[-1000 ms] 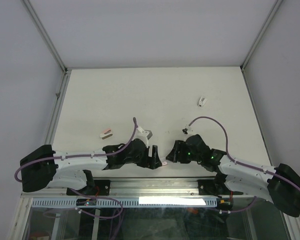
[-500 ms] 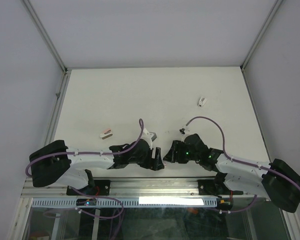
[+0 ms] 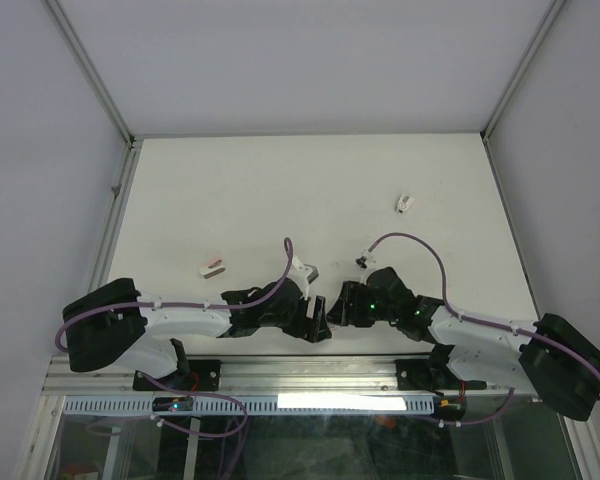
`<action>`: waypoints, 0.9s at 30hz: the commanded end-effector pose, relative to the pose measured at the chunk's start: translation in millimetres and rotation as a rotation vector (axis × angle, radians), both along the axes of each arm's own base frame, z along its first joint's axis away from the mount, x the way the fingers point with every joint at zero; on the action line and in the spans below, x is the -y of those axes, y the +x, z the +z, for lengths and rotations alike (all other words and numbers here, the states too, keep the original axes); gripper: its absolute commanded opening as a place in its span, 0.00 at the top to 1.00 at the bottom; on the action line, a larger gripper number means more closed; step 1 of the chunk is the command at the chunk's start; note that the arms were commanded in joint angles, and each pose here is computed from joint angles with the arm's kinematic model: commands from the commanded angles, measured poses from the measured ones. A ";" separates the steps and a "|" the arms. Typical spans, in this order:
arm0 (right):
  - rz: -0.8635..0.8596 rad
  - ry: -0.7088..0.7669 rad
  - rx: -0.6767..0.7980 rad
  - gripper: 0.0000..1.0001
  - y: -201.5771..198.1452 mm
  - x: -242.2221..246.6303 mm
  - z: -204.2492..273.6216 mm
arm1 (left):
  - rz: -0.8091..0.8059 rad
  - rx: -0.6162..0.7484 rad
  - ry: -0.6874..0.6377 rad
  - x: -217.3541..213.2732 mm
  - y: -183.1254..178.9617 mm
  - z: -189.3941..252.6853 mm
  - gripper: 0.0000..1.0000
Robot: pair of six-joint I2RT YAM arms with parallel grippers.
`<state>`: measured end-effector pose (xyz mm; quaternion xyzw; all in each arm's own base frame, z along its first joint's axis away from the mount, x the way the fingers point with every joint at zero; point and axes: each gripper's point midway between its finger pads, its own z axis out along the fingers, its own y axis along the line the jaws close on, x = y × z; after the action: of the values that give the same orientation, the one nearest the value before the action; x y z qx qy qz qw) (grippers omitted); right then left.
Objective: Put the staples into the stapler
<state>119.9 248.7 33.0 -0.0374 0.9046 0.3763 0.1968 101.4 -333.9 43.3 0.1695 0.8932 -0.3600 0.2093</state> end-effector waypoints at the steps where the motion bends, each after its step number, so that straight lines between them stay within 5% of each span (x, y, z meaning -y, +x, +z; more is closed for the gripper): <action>1: -0.045 -0.039 0.037 0.45 8.7 6.1 6.4 | 0.000 0.086 0.052 -8.8 12.5 2.9 0.21; 11: -0.141 -0.138 0.161 0.31 30.5 33.3 26.0 | -0.184 0.299 0.028 3.0 13.7 37.8 0.10; 20: -0.154 -0.101 0.150 0.29 32.2 36.8 24.6 | -0.251 0.573 0.160 17.5 35.3 28.0 0.11; 27: -0.175 -0.080 0.144 0.29 33.7 43.6 24.6 | -0.318 0.619 0.162 23.8 35.2 12.6 0.12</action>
<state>149.1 204.1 48.7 0.0068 0.9127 0.3014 0.2760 126.4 -343.1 48.0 0.4045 0.8047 -0.2450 0.3588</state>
